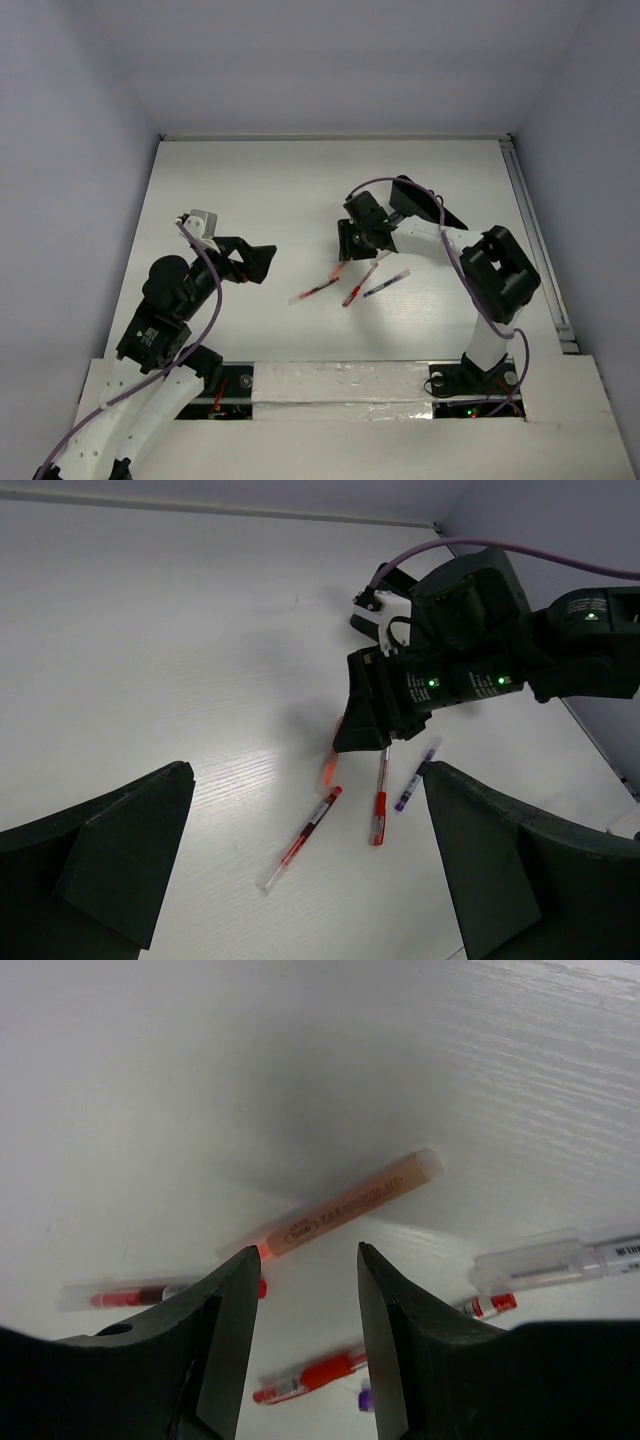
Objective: Sort the stationery into containers
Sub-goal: Pick up the pen from the center of the board.
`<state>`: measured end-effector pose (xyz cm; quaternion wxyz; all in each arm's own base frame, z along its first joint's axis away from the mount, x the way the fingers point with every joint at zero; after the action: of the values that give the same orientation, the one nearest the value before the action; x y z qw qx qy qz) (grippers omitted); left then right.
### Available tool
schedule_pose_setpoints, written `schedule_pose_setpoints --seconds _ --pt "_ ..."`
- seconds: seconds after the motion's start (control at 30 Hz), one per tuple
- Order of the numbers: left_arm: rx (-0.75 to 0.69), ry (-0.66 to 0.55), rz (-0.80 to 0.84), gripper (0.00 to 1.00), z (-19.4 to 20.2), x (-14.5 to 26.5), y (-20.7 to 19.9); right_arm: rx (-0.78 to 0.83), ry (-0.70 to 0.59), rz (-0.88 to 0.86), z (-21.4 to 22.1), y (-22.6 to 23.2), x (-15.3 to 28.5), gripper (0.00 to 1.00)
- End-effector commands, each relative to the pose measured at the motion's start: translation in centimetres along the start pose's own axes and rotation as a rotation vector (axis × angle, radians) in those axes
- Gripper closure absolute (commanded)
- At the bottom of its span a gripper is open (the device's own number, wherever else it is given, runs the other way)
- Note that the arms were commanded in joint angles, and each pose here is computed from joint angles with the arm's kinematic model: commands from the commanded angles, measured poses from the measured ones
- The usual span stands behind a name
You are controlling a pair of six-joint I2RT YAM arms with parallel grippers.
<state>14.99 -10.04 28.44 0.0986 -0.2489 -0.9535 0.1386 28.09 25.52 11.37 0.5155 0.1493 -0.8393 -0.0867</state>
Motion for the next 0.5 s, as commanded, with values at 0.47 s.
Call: schedule_pose_setpoints --seconds 0.47 --pt "-0.014 -0.043 0.028 0.01 -0.7 -0.1 -0.3 -0.019 -0.134 0.134 -3.0 -0.1 -4.6 0.64"
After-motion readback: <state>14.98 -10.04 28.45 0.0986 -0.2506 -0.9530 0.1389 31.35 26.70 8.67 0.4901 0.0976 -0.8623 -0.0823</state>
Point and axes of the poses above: each gripper's point midway between its finger pads, its own x axis back along the fingers, its own y axis along the line the jaws close on, z = x × y, the point moved 7 cm from there along x, back along the fingers, and after that the axes turned 4 degrees about -x, right-handed, at the moved point
